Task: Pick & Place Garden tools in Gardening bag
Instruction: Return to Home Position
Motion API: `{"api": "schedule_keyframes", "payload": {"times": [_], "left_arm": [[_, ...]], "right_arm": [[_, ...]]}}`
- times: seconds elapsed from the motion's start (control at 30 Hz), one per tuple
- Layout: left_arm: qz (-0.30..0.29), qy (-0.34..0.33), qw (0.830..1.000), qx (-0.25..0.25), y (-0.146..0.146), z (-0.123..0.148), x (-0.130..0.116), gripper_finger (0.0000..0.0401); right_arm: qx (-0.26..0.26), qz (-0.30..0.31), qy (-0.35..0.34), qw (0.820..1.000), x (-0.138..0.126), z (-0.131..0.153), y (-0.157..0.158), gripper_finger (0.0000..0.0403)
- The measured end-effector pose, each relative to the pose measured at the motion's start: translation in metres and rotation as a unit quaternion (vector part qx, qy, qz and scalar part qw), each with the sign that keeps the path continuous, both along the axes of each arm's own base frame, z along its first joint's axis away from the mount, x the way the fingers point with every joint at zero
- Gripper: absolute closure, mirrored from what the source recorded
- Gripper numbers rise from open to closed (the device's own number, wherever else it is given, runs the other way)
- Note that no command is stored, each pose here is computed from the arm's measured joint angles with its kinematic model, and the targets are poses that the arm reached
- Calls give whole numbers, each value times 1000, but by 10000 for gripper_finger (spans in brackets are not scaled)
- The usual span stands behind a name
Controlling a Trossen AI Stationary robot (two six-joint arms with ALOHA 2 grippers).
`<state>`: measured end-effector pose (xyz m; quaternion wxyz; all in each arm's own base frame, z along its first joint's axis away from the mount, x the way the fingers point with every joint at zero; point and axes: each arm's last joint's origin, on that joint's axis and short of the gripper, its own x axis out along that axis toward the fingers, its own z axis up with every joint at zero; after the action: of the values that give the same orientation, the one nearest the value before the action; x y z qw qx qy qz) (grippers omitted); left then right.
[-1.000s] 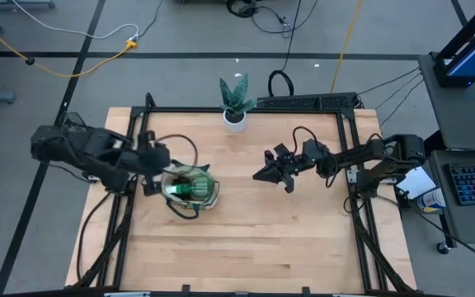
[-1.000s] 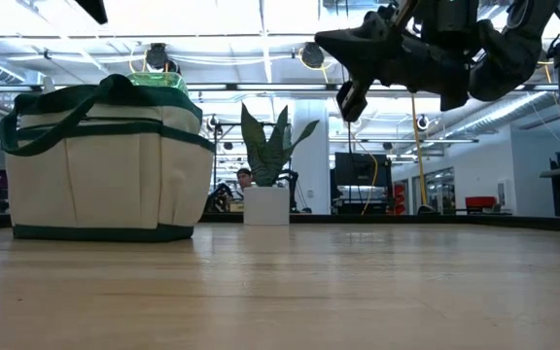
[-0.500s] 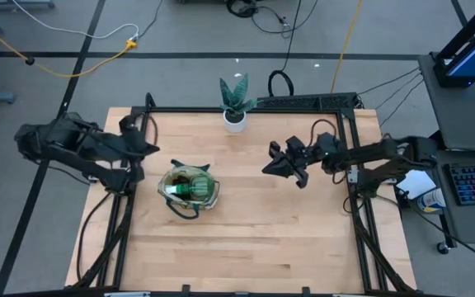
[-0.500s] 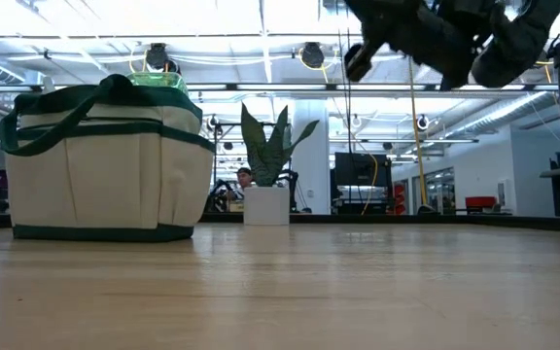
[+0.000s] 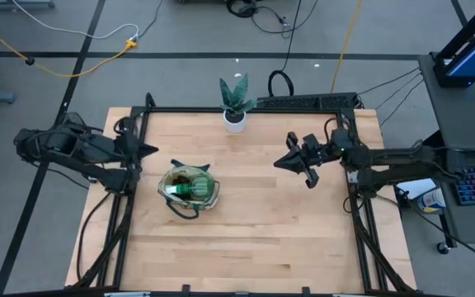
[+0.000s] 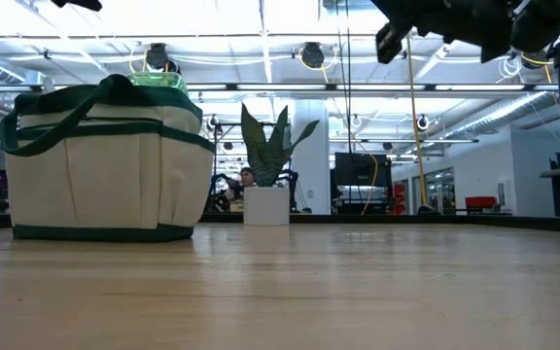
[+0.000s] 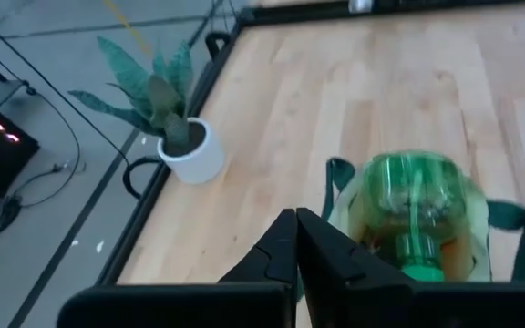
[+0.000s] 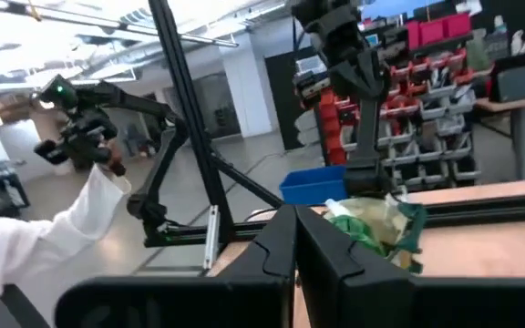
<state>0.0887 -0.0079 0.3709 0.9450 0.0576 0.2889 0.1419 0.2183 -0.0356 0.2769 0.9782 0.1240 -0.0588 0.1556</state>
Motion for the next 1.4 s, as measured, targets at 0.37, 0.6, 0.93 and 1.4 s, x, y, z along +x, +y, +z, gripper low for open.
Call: {"api": "schedule_keyframes", "payload": {"times": [0.37,0.6,0.93,1.4], "left_arm": [[-25,-86,996,15,6,-19,-24,391],[-28,-109,994,3,9,-34,-38,387],[-60,-156,986,7,9,-52,-43,386],[-84,-175,981,22,4,-82,-27,388]], "right_arm": [[-36,-85,60,994,-26,1,-8,403],[-71,-106,68,989,-36,2,-13,403],[-92,-123,77,985,-51,5,-15,403],[-115,-130,75,982,-67,9,-11,403]]}}
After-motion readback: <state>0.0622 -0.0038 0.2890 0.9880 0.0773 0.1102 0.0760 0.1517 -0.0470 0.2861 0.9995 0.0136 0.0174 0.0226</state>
